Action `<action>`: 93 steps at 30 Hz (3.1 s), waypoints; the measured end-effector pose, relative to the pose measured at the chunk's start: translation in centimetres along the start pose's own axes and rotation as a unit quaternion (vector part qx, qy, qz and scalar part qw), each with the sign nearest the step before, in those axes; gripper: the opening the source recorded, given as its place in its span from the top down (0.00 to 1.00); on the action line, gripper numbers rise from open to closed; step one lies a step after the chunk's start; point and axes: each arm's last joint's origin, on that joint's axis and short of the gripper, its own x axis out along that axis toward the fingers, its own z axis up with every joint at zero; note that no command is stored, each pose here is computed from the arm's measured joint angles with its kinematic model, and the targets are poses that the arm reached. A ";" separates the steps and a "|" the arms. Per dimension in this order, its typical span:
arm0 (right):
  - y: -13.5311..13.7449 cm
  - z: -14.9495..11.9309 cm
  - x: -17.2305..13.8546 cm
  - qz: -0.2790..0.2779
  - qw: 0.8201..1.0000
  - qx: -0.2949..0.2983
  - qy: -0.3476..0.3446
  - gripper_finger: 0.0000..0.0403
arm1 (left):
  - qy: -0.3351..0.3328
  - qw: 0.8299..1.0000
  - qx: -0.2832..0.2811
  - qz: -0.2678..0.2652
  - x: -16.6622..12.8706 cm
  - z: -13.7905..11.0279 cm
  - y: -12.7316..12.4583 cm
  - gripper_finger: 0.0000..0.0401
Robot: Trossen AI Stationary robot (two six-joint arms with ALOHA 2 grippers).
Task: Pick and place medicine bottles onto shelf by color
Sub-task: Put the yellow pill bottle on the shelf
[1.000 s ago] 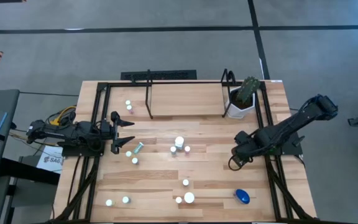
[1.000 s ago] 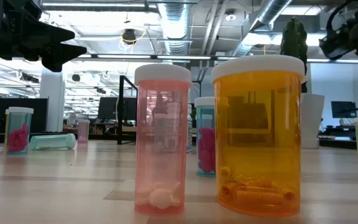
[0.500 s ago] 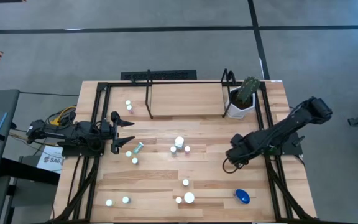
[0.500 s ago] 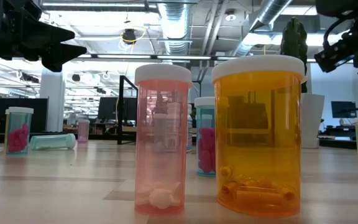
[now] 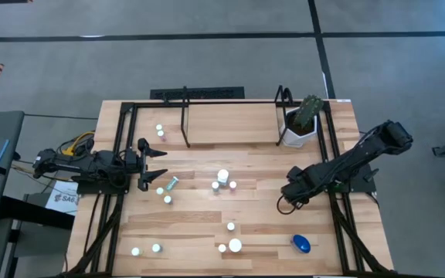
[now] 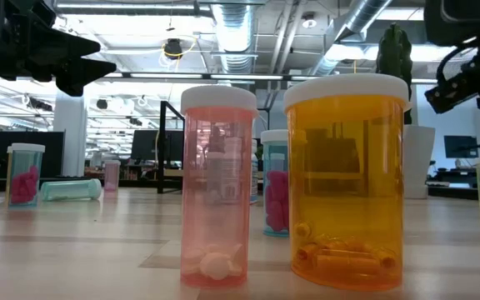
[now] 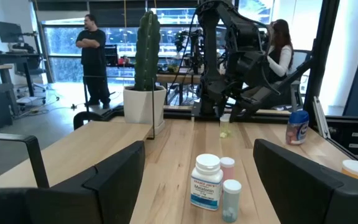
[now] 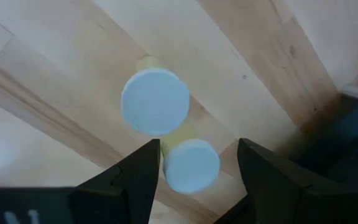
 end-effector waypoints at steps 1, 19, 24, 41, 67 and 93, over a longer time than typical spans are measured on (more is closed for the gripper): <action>0.0 0.0 0.0 0.000 1.000 0.000 0.000 0.41 | 0.000 1.000 0.000 0.000 0.0 0.0 0.0 0.28; 0.0 0.0 0.0 0.002 1.000 0.002 0.004 0.69 | 0.000 1.000 0.000 0.000 0.0 0.0 0.0 0.28; 0.1 -0.2 0.0 0.012 1.000 0.002 0.029 0.69 | 0.000 1.000 0.000 0.000 0.0 0.0 0.0 0.28; 2.4 1.2 -6.2 0.130 0.991 -0.019 0.005 0.67 | 0.000 1.000 0.000 0.000 0.0 0.0 0.0 0.28; 1.2 11.2 -4.5 0.076 0.989 -0.125 -0.028 0.66 | 0.000 1.000 0.000 0.000 0.0 0.0 0.0 0.28; -0.2 20.8 -7.3 0.018 0.951 -0.297 -0.084 0.65 | 0.000 1.000 0.000 0.000 0.0 0.0 0.0 0.28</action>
